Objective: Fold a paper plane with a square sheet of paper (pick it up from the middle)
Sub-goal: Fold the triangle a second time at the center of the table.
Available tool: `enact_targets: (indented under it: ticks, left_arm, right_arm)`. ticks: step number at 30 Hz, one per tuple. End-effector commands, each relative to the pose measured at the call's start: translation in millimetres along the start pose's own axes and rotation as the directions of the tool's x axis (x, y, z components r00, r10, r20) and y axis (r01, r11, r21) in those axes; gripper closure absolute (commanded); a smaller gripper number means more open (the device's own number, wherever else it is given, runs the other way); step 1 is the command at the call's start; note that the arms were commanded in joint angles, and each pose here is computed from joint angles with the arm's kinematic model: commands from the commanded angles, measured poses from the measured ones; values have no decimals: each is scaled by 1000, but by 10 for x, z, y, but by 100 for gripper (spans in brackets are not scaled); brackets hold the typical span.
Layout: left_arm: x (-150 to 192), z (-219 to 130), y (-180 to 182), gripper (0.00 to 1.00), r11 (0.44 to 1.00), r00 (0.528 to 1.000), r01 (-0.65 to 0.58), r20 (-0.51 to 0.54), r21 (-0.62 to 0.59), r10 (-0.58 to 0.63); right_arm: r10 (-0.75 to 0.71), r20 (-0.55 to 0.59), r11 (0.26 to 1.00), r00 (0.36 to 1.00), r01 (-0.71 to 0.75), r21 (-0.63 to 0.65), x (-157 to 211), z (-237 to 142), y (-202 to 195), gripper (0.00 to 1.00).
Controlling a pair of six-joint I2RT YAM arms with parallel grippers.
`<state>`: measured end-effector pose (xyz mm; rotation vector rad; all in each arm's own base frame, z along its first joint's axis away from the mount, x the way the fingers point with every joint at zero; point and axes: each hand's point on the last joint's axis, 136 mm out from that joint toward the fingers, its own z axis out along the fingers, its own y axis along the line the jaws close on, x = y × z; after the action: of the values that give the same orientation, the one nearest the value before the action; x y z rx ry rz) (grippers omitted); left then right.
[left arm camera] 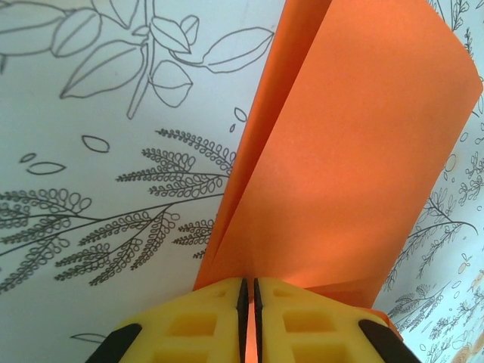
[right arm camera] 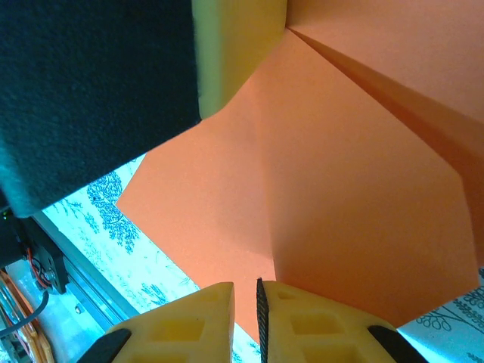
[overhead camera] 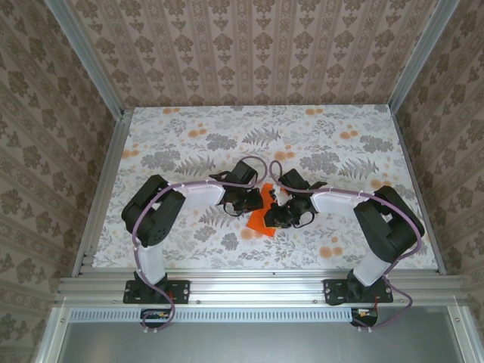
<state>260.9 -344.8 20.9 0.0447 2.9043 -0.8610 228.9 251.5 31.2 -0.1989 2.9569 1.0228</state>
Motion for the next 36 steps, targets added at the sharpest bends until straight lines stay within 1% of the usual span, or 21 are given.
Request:
enact_targets:
  ticks: [1,15,28,31,36]
  left_arm:
    - [122,101,158,86,998,999,-9,-50,-68,5]
    - [137,111,170,86,997,998,-9,-58,-75,5]
    - [164,138,197,86,996,998,-5,-67,-86,-1]
    - [163,141,192,86,996,998,-5,-68,-85,-1]
    - [165,166,184,86,996,997,-5,-75,-84,-1]
  right_arm:
    - [11,-34,1000,999,-11,7,95,24,-44,82]
    - [69,-114,997,991,-65,32,377,168,-270,82]
    - [64,-116,998,991,-60,36,466,44,-232,82]
    - [63,-121,996,991,-56,63,522,17,-288,82]
    - [87,-154,994,984,-75,81,648,93,-411,82]
